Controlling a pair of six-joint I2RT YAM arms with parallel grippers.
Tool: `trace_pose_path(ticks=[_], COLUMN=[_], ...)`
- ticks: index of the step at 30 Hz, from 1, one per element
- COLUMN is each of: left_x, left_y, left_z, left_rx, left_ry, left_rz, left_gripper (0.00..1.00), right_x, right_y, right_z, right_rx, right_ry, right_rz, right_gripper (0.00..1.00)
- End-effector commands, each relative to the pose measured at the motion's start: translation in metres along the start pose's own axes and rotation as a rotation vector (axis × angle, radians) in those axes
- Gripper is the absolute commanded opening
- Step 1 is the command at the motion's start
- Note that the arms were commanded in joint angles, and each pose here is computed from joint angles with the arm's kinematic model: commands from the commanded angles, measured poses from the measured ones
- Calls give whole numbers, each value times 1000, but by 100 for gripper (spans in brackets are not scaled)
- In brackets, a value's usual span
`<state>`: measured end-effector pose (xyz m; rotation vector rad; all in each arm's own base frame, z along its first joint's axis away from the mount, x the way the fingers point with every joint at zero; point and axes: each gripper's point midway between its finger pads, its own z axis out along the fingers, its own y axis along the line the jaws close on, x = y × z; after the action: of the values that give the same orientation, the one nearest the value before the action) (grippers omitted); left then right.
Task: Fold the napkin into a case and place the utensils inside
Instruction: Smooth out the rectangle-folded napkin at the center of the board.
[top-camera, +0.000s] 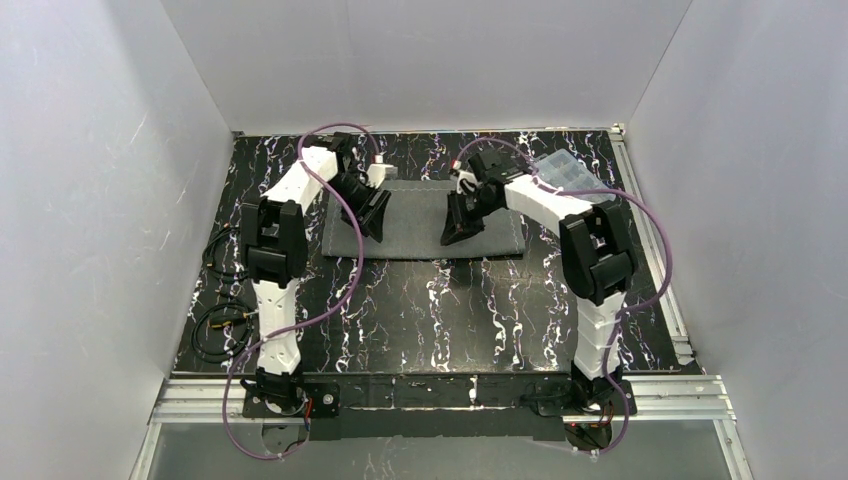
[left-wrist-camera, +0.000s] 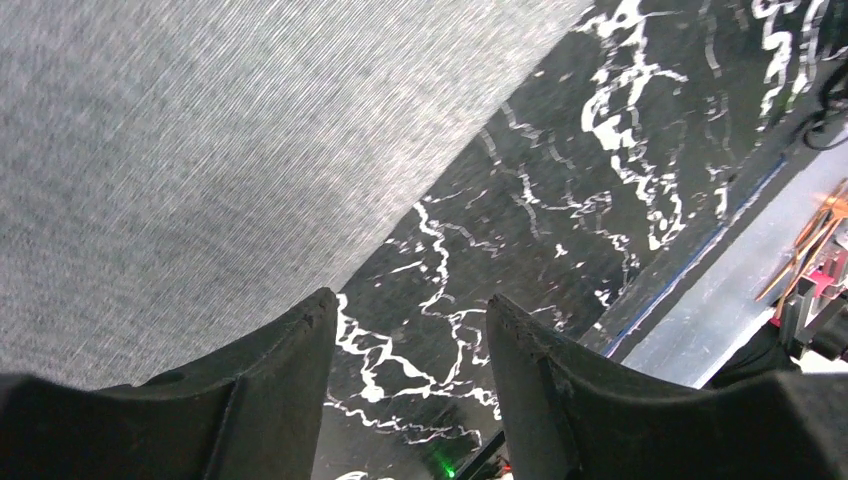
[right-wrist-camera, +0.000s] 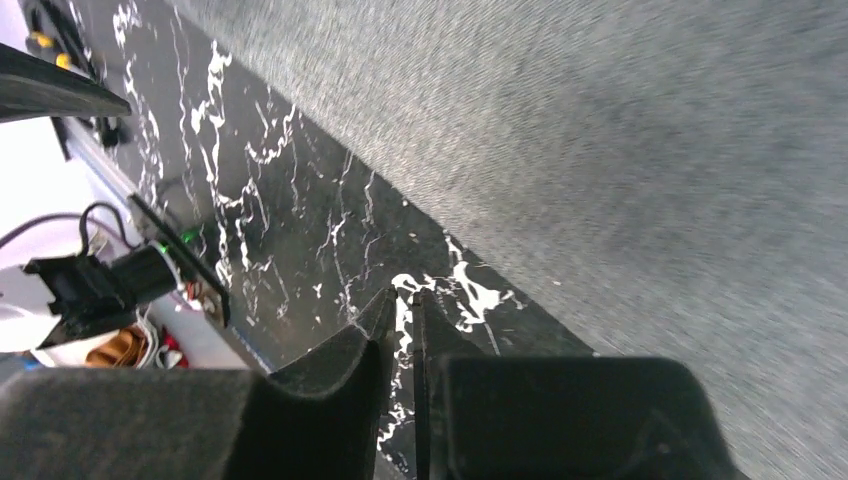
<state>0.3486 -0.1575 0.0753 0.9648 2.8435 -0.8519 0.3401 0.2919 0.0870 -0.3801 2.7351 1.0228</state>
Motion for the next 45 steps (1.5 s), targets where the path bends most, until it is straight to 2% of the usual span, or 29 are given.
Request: trace_pose_path(ticks=[1, 6, 10, 20, 31, 38, 45], left_x=[-11, 1, 7, 14, 20, 22, 23], left_y=[-45, -27, -9, 30, 52, 56, 64], left_z=[-6, 17, 29, 45, 51, 48, 51], left_rx=[106, 84, 28, -123, -216, -235, -260], left_ry=[-32, 30, 55, 101, 126, 145, 152], left_rz=[20, -9, -11, -17, -1, 17, 25], left_gripper=[53, 51, 49, 44, 40, 30, 30], right_x=[19, 27, 30, 42, 46, 54, 77], right_y=[18, 24, 23, 1, -40, -51, -71], right_z=[13, 32, 44, 59, 50, 36, 17], right_rx=[-103, -133, -161, -122, -57, -49, -27], right_ry=[105, 181, 221, 298, 294, 290, 310], right_rz=[7, 15, 49, 130, 262, 298, 374], right_gripper=[20, 19, 12, 10, 9, 10, 12])
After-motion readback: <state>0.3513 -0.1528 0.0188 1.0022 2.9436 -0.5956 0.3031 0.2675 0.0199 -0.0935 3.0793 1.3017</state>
